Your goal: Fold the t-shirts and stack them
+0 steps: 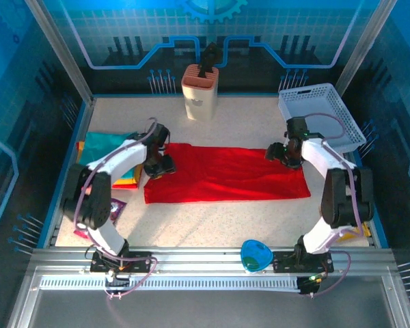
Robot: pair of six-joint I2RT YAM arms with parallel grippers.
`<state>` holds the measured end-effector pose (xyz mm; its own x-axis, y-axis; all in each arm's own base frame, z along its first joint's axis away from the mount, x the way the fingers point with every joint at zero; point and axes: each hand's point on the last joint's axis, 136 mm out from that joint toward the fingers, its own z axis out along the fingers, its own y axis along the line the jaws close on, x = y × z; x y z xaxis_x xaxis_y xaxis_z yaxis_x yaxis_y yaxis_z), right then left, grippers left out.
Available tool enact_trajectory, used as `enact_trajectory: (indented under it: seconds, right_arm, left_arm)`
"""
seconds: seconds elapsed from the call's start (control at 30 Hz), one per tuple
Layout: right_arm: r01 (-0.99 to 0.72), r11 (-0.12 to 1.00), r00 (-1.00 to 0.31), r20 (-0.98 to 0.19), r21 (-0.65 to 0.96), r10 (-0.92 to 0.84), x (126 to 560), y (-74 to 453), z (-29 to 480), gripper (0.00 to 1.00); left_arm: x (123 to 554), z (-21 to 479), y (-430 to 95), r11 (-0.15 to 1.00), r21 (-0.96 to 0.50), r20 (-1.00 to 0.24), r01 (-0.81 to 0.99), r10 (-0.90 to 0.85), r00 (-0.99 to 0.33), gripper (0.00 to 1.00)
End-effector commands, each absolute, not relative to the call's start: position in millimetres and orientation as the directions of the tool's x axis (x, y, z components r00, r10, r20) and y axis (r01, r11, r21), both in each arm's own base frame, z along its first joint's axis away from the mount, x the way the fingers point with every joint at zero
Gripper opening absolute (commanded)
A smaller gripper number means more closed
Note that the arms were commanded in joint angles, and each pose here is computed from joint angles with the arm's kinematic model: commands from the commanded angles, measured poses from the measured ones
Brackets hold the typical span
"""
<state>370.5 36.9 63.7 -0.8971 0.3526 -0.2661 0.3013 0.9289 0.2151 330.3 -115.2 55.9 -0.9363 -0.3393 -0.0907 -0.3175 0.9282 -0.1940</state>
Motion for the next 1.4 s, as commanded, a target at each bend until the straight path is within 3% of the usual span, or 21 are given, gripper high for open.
enact_trajectory:
  seconds: [0.0,0.27,0.5,0.6,0.97,1.37]
  right_arm:
    - [0.285,0.951,-0.916,-0.256,0.123,0.308,375,36,50,0.72]
    - [0.244,0.97,-0.959,-0.146,0.022,0.244,358,47,19,0.72]
    - [0.097,0.994,-0.994,-0.047,-0.058,0.095,322,74,15,0.77]
    - [0.047,0.994,-0.998,-0.051,-0.096,0.042,308,83,21,0.73]
    - [-0.007,0.988,-1.0,-0.003,0.154,-0.007,266,184,21,0.73]
    - [0.074,0.911,-0.997,0.0,0.406,0.081,237,296,23,0.73]
  left_arm:
    - [345,46,-120,0.944,-0.16,-0.078,-0.288,-0.303,-0.95,0.47]
    - [373,23,-143,0.961,-0.137,-0.027,-0.242,-0.248,-0.968,0.46]
    - [391,11,-171,0.972,-0.147,0.021,-0.181,-0.18,-0.983,0.44]
    - [400,7,-183,0.976,-0.147,0.034,-0.161,-0.157,-0.987,0.44]
    - [434,13,-260,0.973,-0.228,0.024,-0.045,-0.041,-0.999,0.43]
    - [464,26,-326,0.903,-0.429,-0.028,0.02,0.009,-1.0,0.44]
